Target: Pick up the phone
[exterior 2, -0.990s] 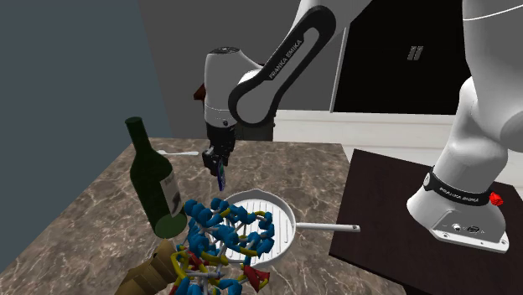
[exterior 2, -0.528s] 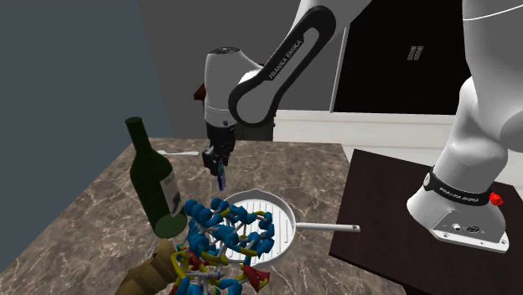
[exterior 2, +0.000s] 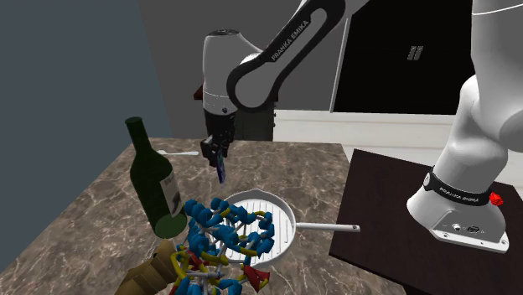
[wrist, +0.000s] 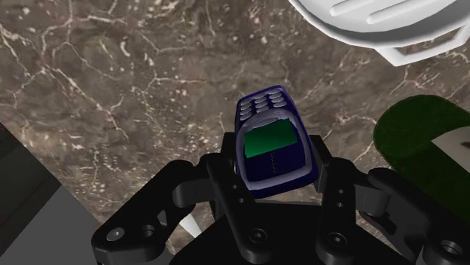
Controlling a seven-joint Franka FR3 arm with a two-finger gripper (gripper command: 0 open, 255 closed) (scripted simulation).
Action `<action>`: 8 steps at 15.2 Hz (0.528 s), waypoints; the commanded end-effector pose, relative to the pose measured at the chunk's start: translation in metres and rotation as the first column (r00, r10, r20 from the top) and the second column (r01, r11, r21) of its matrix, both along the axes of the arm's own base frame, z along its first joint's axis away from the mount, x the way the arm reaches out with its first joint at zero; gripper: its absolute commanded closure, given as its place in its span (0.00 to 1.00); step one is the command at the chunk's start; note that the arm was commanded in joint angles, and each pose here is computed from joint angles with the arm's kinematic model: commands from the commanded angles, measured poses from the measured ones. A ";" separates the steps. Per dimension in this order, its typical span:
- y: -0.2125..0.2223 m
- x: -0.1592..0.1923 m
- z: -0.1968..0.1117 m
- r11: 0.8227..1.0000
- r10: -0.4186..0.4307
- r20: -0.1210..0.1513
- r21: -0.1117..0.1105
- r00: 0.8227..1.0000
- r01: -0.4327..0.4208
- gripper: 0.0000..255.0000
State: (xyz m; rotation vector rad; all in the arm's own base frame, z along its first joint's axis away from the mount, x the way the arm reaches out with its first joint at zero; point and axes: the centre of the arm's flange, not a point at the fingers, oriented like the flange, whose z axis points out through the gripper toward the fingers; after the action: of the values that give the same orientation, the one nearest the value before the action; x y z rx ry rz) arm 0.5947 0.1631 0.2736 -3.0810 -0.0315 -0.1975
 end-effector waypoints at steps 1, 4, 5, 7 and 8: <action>0.000 0.001 0.011 1.000 0.000 0.000 0.000 1.000 0.000 1.00; 0.000 0.001 0.027 1.000 0.000 0.000 0.000 1.000 0.000 1.00; 0.000 0.001 0.033 1.000 0.000 0.000 0.000 1.000 0.000 1.00; 0.000 0.001 0.043 1.000 0.000 0.000 0.000 1.000 0.000 1.00; 0.000 0.001 0.044 1.000 0.000 0.000 0.000 1.000 0.000 1.00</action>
State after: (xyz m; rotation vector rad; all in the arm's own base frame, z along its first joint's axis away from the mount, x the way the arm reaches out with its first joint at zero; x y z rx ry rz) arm 0.5959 0.1640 0.3141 -3.0808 -0.0316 -0.1978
